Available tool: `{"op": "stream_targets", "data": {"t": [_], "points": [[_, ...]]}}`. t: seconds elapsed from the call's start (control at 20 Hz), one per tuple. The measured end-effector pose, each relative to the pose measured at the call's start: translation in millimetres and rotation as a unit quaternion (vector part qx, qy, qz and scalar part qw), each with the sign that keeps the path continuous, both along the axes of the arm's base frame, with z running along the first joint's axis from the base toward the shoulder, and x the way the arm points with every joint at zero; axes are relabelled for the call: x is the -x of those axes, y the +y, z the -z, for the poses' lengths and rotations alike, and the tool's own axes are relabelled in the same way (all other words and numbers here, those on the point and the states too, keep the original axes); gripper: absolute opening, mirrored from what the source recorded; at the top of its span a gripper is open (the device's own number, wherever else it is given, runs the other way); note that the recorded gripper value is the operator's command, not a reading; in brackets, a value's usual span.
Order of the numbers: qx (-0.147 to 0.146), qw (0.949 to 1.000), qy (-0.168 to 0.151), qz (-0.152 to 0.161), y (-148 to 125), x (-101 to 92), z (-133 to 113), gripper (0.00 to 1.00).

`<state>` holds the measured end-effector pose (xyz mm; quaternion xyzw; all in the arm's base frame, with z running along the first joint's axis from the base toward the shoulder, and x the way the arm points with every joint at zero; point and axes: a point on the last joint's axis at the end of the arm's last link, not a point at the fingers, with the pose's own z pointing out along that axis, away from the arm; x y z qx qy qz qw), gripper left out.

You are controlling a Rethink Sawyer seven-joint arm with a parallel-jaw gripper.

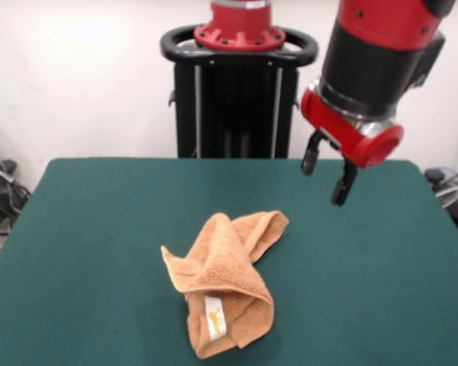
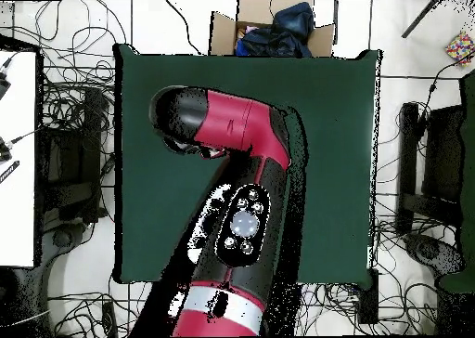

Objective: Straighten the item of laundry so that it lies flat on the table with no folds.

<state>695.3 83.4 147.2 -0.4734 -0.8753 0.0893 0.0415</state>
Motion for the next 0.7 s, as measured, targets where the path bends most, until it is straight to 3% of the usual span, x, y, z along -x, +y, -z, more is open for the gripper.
{"op": "stream_targets", "data": {"t": [0.4, 0.7], "points": [[-0.004, 0.9996, 0.014, 0.025, -17, 1.1, 22, 1.00], [0.000, 0.9994, 0.017, 0.029, -49, 0.1, 29, 1.00]]}}
